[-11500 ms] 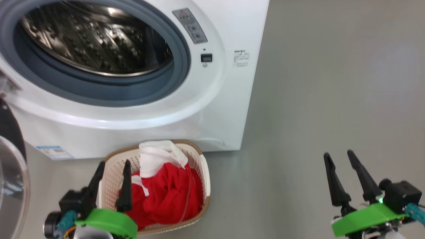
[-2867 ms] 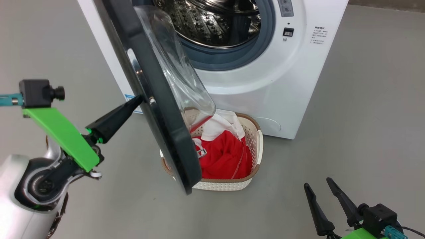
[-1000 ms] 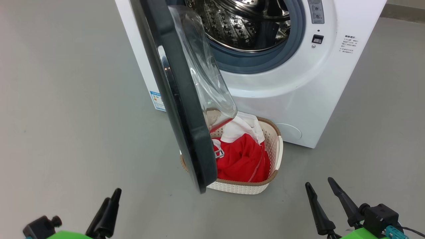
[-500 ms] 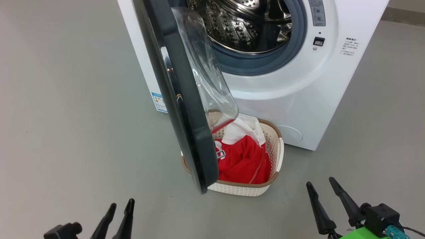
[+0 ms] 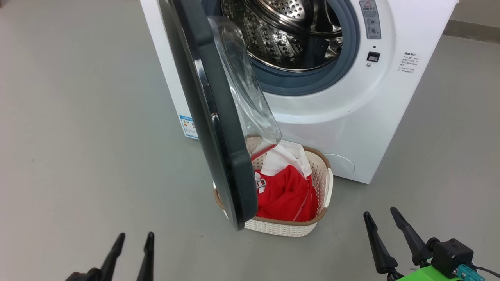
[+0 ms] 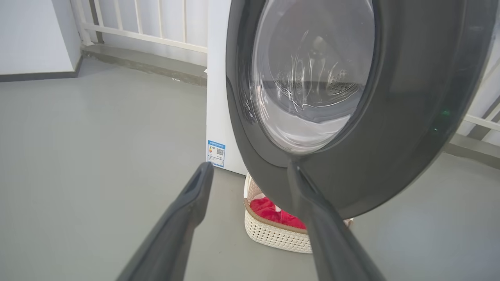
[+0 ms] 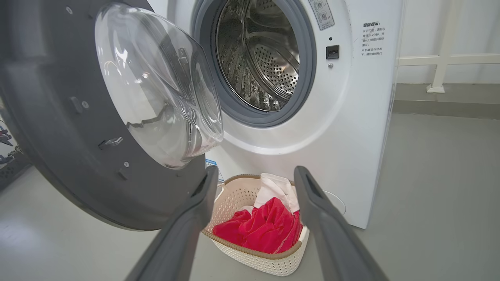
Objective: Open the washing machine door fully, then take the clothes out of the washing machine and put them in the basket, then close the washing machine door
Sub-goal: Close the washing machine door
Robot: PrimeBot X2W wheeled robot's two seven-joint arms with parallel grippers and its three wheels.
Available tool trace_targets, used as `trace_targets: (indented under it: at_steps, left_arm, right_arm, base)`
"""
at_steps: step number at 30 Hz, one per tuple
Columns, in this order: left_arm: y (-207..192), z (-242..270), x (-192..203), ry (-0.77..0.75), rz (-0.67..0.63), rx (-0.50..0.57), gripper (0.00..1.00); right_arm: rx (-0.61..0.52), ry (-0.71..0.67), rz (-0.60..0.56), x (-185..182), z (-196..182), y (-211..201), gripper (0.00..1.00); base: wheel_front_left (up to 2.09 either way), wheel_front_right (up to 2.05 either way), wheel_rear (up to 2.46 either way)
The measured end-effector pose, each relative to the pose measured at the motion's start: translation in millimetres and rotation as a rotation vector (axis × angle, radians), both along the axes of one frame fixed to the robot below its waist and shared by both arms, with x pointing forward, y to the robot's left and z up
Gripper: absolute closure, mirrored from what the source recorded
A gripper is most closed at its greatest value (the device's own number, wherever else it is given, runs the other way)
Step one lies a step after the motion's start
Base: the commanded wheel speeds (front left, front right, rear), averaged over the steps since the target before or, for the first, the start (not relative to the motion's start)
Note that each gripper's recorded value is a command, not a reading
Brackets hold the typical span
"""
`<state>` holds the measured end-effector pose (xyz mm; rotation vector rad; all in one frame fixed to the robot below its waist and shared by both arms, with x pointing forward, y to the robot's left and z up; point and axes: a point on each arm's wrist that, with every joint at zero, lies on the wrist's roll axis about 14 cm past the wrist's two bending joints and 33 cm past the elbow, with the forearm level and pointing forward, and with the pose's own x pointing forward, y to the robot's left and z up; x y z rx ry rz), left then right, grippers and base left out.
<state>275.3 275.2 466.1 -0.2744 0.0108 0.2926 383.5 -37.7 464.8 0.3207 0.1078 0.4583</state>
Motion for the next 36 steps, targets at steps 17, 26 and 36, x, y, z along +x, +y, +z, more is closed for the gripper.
trace_targets:
  at_steps: [17,26,36]
  left_arm:
    - [7.7,5.9,-5.4,0.018,0.038,0.113,0.00]
    - [5.7,3.6,-3.8,0.022,0.034,0.101,0.00]
    - [5.0,3.4,-2.3,0.023,0.031,0.101,0.00]
  right_arm:
    - [0.011,0.002,-0.039,3.1,0.6,-8.6,0.00]
    - [0.011,0.008,-0.045,3.6,-1.5,-10.5,0.00]
    - [0.011,0.012,-0.049,3.9,-2.9,-11.5,0.00]
  base:
    - [0.00,0.00,0.00]
    - [0.00,0.00,0.00]
    - [0.00,0.00,0.00]
